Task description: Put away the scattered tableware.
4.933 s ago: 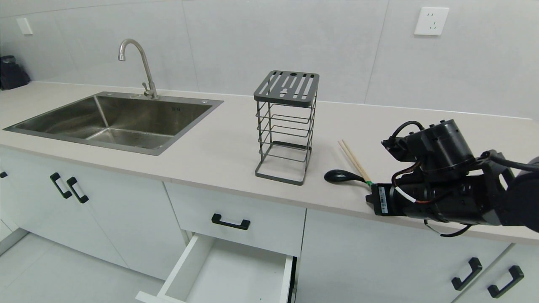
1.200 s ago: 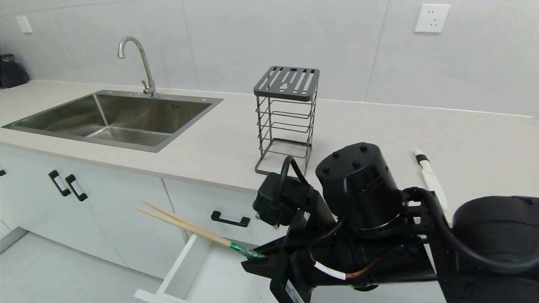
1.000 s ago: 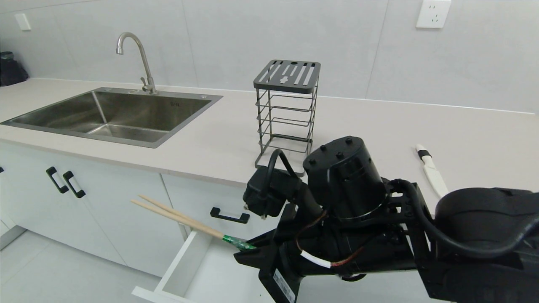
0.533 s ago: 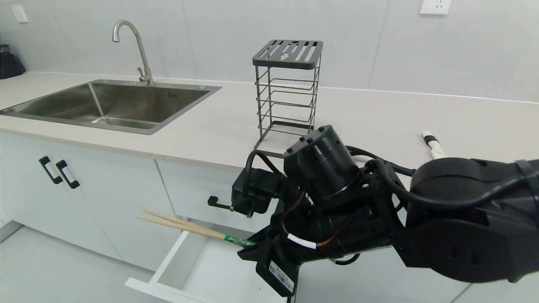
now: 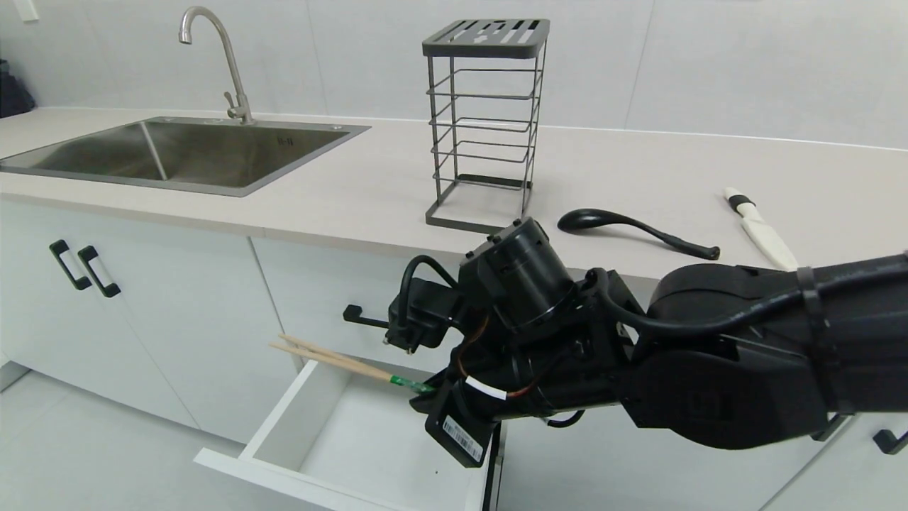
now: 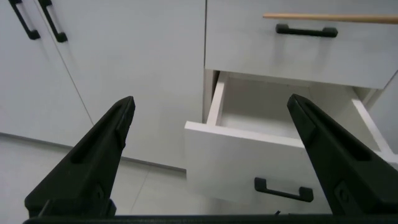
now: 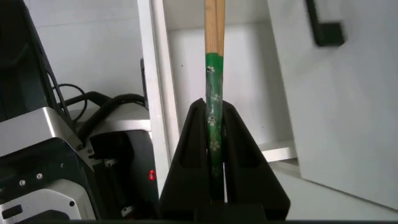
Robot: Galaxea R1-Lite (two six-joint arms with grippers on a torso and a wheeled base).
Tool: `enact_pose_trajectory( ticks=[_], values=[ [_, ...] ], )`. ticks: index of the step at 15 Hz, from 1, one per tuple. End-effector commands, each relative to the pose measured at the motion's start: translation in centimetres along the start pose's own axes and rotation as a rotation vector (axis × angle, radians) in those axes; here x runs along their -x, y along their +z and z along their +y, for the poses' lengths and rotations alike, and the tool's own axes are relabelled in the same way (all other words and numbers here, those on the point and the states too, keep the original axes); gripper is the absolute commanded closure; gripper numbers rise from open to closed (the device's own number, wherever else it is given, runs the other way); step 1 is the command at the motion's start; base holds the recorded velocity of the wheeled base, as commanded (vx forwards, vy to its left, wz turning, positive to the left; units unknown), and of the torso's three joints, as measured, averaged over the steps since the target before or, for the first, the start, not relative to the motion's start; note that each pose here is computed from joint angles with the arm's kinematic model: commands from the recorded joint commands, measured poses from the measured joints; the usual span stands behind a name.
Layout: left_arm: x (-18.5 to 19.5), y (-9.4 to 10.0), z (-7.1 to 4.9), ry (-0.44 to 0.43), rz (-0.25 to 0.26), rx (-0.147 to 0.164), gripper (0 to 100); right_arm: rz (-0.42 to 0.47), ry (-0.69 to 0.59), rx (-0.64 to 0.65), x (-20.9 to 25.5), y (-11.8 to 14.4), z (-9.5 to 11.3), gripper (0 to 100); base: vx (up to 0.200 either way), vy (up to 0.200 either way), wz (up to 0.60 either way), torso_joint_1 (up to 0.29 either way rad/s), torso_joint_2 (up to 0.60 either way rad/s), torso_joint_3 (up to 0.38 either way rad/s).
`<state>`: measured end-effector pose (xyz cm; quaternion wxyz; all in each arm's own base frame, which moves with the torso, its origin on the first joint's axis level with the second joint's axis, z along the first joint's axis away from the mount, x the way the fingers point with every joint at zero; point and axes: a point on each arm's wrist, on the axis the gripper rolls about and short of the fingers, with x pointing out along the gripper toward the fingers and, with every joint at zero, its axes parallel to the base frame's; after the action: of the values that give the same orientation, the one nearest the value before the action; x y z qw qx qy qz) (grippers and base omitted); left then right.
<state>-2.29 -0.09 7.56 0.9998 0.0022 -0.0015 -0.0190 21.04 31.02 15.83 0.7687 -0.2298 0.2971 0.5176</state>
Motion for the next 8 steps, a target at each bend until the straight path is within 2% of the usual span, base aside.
enact_pose_trajectory(
  ticks=[1,4,8],
  values=[
    [-0.01,0.00,0.00,0.000,0.001,0.000,0,0.020,0.004,-0.004,-0.38,-0.48,0.04,100,0.000,0.000,0.00,-0.159,0.44,0.271],
    [-0.01,0.00,0.00,0.000,0.001,0.000,0,0.032,0.011,-0.016,-1.14,-0.72,-0.01,100,0.000,0.000,0.00,-0.142,0.40,0.261],
    [-0.01,0.00,0.00,0.000,0.001,0.000,0,0.035,0.008,-0.014,-1.16,-0.85,-0.33,100,0.000,0.000,0.00,-0.032,0.09,0.047]
  ],
)
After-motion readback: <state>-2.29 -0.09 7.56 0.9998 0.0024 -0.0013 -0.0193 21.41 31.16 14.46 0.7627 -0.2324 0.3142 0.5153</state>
